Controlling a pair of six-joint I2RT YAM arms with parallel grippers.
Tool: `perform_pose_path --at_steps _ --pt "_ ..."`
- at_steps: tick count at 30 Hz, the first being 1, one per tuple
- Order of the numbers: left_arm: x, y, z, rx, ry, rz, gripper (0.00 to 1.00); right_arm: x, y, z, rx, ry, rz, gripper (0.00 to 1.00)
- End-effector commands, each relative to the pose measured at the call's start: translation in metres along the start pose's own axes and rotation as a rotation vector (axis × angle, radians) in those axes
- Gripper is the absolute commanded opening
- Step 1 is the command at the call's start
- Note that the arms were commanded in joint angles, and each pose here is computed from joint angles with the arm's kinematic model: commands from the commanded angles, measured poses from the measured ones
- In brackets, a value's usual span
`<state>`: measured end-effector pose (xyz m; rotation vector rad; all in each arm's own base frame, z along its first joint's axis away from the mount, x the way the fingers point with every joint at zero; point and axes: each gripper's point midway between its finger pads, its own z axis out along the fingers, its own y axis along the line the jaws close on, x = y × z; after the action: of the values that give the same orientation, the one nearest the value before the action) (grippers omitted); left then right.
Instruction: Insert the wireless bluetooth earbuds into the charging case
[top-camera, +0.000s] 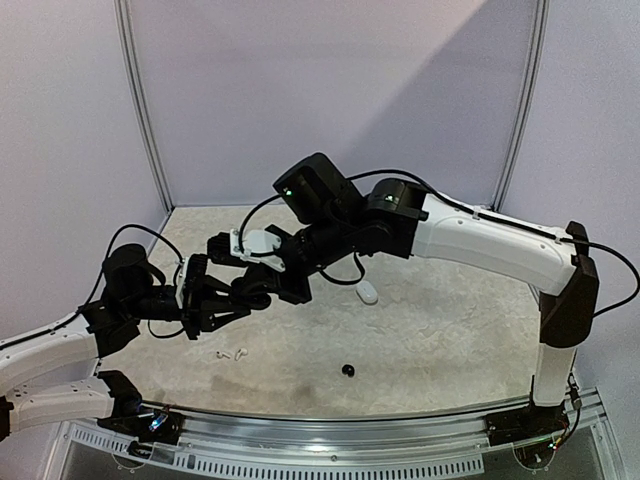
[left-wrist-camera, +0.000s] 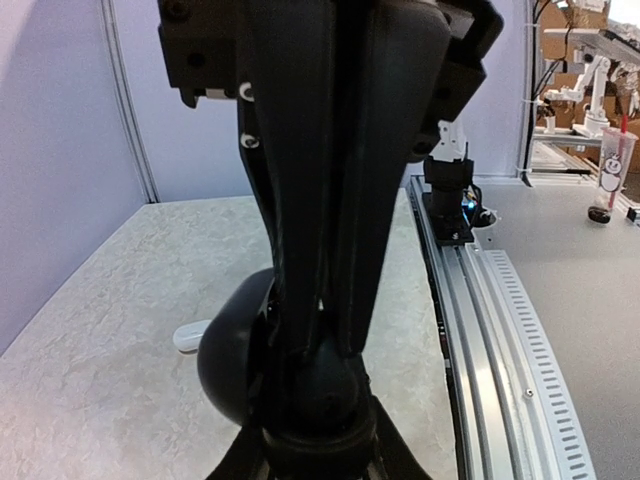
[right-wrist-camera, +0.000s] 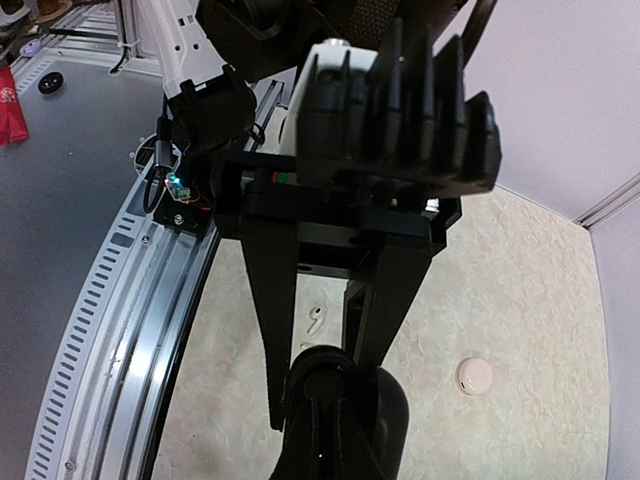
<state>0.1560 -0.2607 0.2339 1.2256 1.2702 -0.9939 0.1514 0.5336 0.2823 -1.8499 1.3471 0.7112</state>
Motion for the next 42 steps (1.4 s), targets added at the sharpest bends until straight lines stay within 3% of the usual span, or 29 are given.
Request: perform_pose_path --at_steps 1,4,7,10,21,29,31,35,38,42 --pt "-0.013 -0.005 0.001 0.021 -0.029 0.044 0.00 0.010 0.001 0.011 -0.012 0.038 0.004 0.00" --pt "-0.013 -0.004 0.002 0.020 -0.030 0.046 0.00 0.010 0.000 0.012 -0.012 0.039 0.002 0.00" --pt "-0.014 -0.004 0.002 0.016 -0.033 0.047 0.00 0.014 -0.001 0.014 -0.004 0.059 0.011 0.13" --pt "-0.013 -0.004 0.001 0.016 -0.033 0.044 0.00 0.017 -0.002 0.014 0.004 0.071 0.021 0.21" --pt "-0.009 0.000 0.002 -0.010 -0.020 -0.003 0.00 -0.010 -0.012 -0.008 0.055 0.006 0.022 0.28" --pt "-0.002 0.011 0.001 -0.074 -0.003 -0.107 0.00 -0.079 -0.040 -0.096 0.103 -0.314 0.115 0.32" --pt "-0.003 0.012 0.001 -0.078 -0.003 -0.107 0.00 -0.077 -0.052 -0.111 0.119 -0.354 0.207 0.35" --pt "-0.003 0.014 0.001 -0.093 -0.002 -0.106 0.00 -0.014 -0.088 -0.119 0.208 -0.249 0.516 0.39" --pt "-0.002 0.014 0.000 -0.092 -0.002 -0.100 0.00 0.079 -0.091 -0.099 0.282 0.016 0.729 0.39" --pt "-0.002 0.009 -0.001 -0.075 -0.009 -0.067 0.00 0.173 -0.054 -0.068 0.227 0.298 0.782 0.37"
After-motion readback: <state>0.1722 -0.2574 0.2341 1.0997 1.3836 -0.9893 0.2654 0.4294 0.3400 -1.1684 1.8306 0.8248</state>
